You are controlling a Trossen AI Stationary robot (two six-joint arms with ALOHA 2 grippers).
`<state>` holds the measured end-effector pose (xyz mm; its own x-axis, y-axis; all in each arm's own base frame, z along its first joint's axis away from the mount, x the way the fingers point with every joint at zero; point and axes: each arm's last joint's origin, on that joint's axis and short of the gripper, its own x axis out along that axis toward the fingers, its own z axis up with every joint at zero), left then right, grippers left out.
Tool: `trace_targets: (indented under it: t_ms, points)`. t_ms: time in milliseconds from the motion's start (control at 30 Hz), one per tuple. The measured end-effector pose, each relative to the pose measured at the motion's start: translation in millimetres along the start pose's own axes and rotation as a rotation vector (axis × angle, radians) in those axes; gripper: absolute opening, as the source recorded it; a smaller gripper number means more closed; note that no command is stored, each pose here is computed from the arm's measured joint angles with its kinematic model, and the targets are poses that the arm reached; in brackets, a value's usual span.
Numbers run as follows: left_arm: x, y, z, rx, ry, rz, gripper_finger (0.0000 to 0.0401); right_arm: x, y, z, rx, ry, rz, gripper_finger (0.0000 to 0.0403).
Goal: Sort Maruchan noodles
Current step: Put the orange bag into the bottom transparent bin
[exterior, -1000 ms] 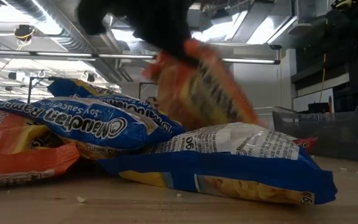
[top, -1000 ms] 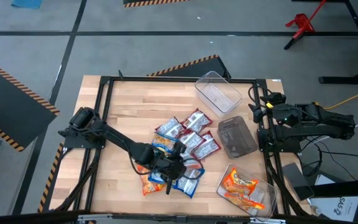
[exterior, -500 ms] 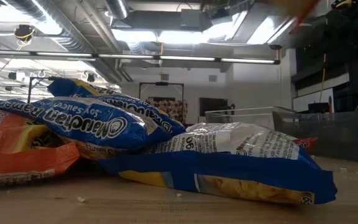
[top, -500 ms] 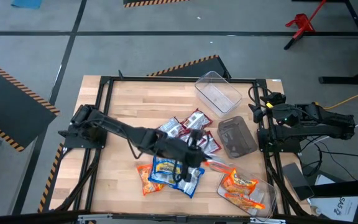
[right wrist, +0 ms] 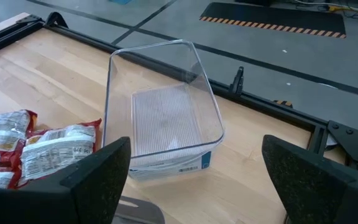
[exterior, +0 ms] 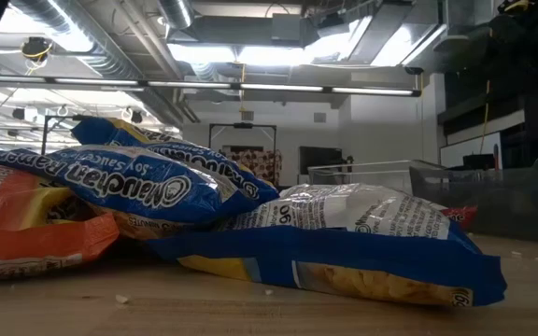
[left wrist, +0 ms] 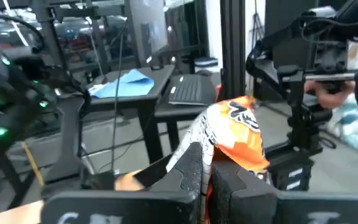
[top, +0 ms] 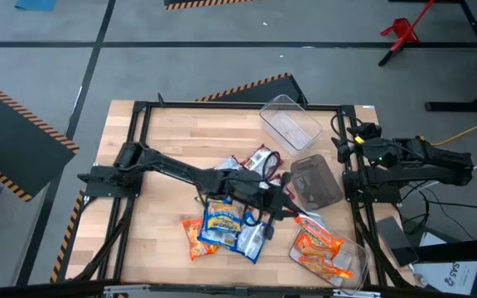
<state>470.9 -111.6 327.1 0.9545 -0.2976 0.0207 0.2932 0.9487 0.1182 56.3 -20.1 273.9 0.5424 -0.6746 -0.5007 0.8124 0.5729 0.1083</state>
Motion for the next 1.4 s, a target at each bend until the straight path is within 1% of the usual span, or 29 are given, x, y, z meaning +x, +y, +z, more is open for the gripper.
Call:
trace_targets:
  t_ms: [67, 267, 367, 533, 667, 833, 967, 1133, 1267, 1400]
  points:
    - [5.9, 1.2, -9.3, -0.034, -0.019, 0.004, 0.0000, 0.0, 0.0, 0.0, 0.001, 0.000, 0.000, 0.0351]
    - [21.2, 2.4, -32.2, -0.130, -0.141, -0.012, 0.0000, 0.0, 0.0, 0.0, 0.002, -0.001, -0.001, 0.0351]
    - [26.7, 1.6, -44.2, -0.196, -0.170, -0.010, 0.0000, 0.0, -0.1, 0.0, 0.002, -0.002, -0.002, 0.0351]
    - [40.8, 0.2, -64.7, -0.253, -0.151, -0.015, 0.0000, 0.0, 0.0, 0.0, 0.002, -0.001, -0.002, 0.0351]
    - [57.3, -1.9, -72.8, -0.282, -0.157, -0.022, 0.0000, 0.0, 0.0, 0.0, 0.002, -0.001, -0.002, 0.0351]
    - [80.0, -3.2, -86.8, -0.317, -0.106, -0.055, 0.0000, 0.0, 0.0, 0.0, 0.002, -0.001, -0.002, 0.0351]
    - [93.0, -3.0, -90.4, -0.339, -0.096, -0.069, 0.0000, 0.0, -0.1, 0.0, 0.002, -0.002, -0.002, 0.0351]
    - [104.4, -4.2, -102.0, -0.342, -0.104, -0.063, 0.0000, 0.0, -0.1, 0.0, 0.002, -0.001, -0.002, 0.0351]
    - [109.5, -9.9, -108.6, -0.359, -0.106, -0.063, 0.0000, 0.0, 0.0, 0.0, 0.002, -0.001, -0.002, 0.0351]
    - [110.9, -14.3, -115.5, -0.366, -0.072, -0.041, 0.0000, 0.0, 0.0, 0.0, 0.002, -0.001, -0.002, 0.0351]
